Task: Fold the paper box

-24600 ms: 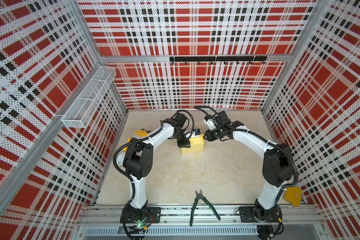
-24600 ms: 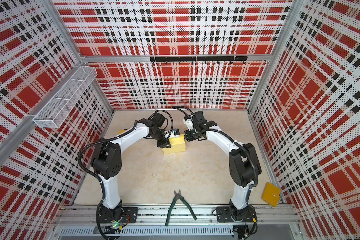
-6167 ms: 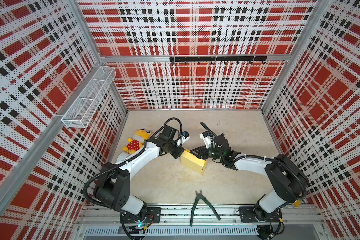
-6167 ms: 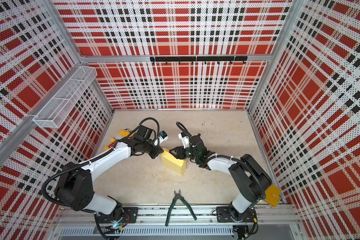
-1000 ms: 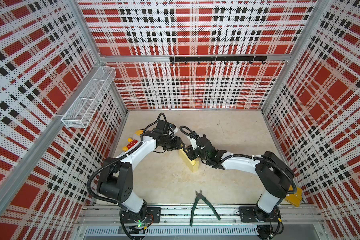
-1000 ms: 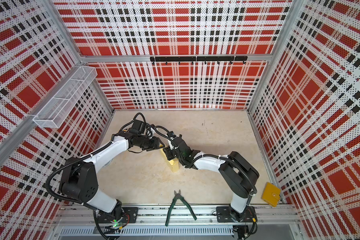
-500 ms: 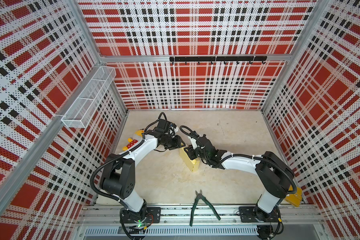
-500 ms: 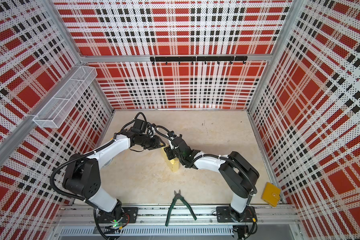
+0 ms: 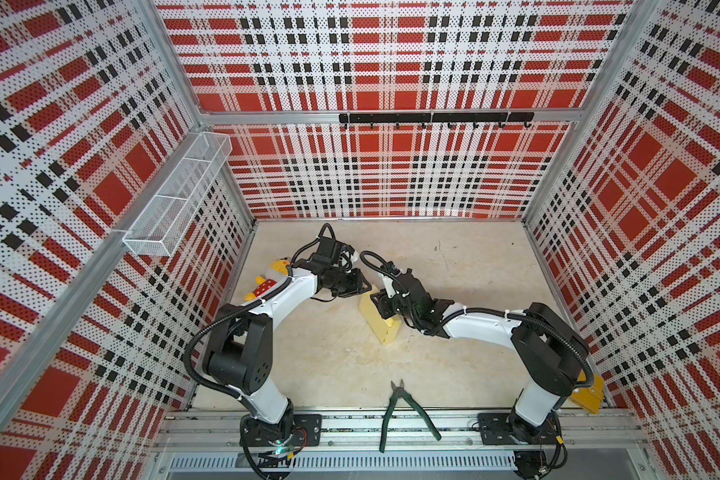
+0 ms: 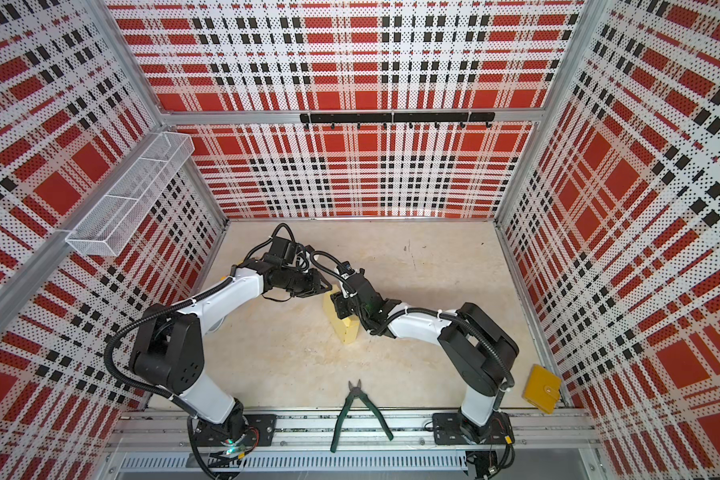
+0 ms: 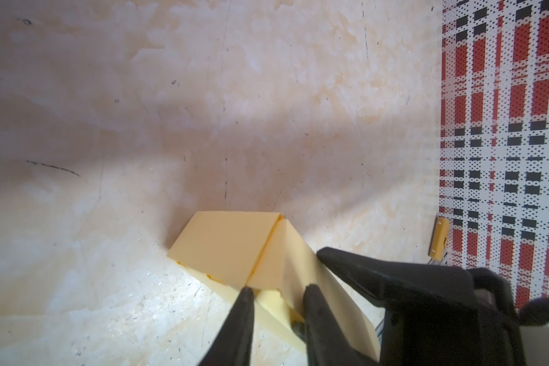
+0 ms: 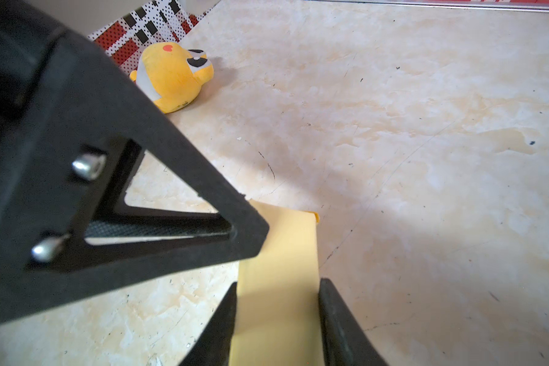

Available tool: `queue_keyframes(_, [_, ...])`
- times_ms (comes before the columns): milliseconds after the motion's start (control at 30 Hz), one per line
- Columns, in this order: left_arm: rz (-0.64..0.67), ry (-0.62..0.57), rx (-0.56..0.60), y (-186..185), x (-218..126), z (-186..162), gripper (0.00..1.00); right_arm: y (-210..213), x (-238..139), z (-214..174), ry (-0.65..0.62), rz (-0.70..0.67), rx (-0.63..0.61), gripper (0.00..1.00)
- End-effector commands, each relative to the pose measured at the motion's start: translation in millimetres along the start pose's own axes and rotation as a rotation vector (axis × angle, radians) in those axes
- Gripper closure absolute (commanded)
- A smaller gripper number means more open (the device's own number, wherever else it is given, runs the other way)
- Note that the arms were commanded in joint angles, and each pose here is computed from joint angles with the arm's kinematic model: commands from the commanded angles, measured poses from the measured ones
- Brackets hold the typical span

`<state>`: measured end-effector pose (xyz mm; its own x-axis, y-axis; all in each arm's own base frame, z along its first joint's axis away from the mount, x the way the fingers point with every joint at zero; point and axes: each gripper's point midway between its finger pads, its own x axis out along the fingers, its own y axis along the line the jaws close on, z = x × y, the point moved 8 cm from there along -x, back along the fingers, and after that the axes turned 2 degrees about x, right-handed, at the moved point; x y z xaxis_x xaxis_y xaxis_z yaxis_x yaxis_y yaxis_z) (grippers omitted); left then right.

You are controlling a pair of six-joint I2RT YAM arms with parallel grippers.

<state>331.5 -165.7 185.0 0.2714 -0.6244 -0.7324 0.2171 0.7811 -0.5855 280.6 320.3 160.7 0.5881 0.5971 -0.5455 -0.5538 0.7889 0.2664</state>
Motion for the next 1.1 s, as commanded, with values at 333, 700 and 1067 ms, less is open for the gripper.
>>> queue_keyframes(333, [0.095, 0.074, 0.002, 32.4, 17.6, -44.9, 0.73, 14.1, 1.1, -63.0, 0.301, 0.022, -0.065, 0.58])
queue_keyframes(700, [0.100, 0.070, 0.001, 42.4, 25.2, -56.2, 0.75, 23.6, -4.0, -60.0, 0.292, 0.030, -0.070, 0.53])
queue_keyframes(1067, [0.094, 0.069, 0.005, 46.0, 30.0, -60.6, 0.78, 25.5, -19.4, -51.0, 0.250, 0.042, -0.025, 0.49])
